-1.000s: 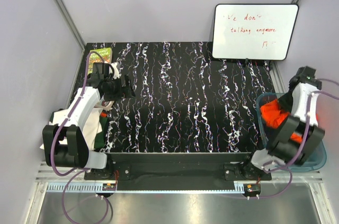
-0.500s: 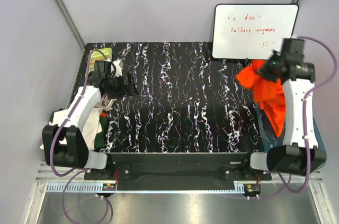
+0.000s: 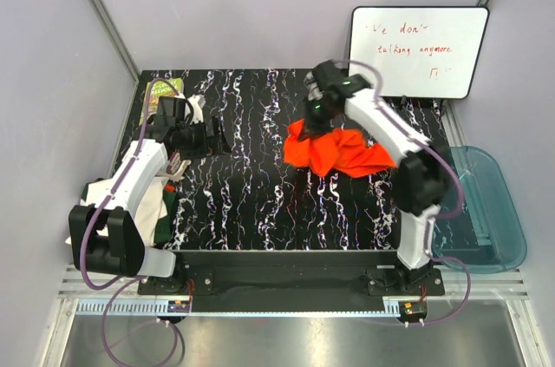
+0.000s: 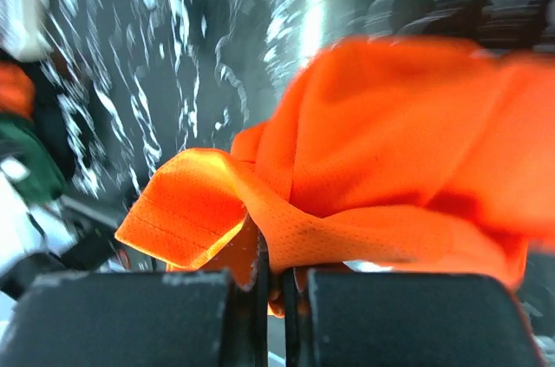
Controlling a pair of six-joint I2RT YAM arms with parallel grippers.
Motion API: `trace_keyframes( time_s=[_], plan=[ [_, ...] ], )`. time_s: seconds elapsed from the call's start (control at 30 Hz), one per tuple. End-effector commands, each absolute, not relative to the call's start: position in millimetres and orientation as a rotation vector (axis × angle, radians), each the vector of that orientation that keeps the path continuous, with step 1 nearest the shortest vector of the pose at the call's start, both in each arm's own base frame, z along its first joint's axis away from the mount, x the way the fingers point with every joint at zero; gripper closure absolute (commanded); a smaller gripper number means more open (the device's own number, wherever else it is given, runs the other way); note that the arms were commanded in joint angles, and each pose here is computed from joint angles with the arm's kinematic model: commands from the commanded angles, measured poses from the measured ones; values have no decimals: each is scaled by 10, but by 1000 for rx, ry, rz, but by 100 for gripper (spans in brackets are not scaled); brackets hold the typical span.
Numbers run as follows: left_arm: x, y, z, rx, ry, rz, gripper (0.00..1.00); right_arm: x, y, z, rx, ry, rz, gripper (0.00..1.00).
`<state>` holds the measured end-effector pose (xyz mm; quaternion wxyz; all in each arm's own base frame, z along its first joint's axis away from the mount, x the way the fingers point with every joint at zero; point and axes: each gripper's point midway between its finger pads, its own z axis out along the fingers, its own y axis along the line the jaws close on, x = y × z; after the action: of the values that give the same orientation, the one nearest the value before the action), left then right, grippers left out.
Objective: Fold and stack the t-shirts
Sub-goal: Move the tshirt to the center of the board
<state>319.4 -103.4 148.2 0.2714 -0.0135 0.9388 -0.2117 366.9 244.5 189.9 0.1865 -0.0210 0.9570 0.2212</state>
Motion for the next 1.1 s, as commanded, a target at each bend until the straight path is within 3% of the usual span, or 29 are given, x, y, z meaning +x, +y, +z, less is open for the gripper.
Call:
trace_keyframes(
  time_s=[0.0,0.13,0.17,0.23,0.27,0.33,0.37,0.6,0.97,1.07],
  plan=[
    [3302,-1123,1838,-4,2425,-623,1,3321,3282,1450,-318,2860,853,100],
    [3289,-1196,1875,37,2412,-655,1,3034,3839,851,-585,2982,832,95],
    [3280,-1232,1885,52,2409,-670,1,2980,3973,917,-639,2971,834,70],
    [3273,-1262,1892,65,2406,-679,1,2949,4060,808,-696,2988,827,53],
    [3265,-1298,1907,81,2399,-697,1,2994,4093,877,-704,2955,814,39],
    [3249,-1381,1914,110,2394,-722,1,3092,4064,1079,-699,2880,769,19],
    [3236,-1449,1914,133,2386,-759,1,3197,3980,1115,-677,2844,676,1],
    [3225,-1850,1549,202,2488,-801,1,3500,3348,1626,-484,2714,431,0],
    [3261,-1613,714,102,2751,-509,1,3621,2185,1340,-138,2780,192,1],
    [3266,-1578,622,86,2775,-478,6,3604,1970,1313,-79,2787,160,1]
  ],
)
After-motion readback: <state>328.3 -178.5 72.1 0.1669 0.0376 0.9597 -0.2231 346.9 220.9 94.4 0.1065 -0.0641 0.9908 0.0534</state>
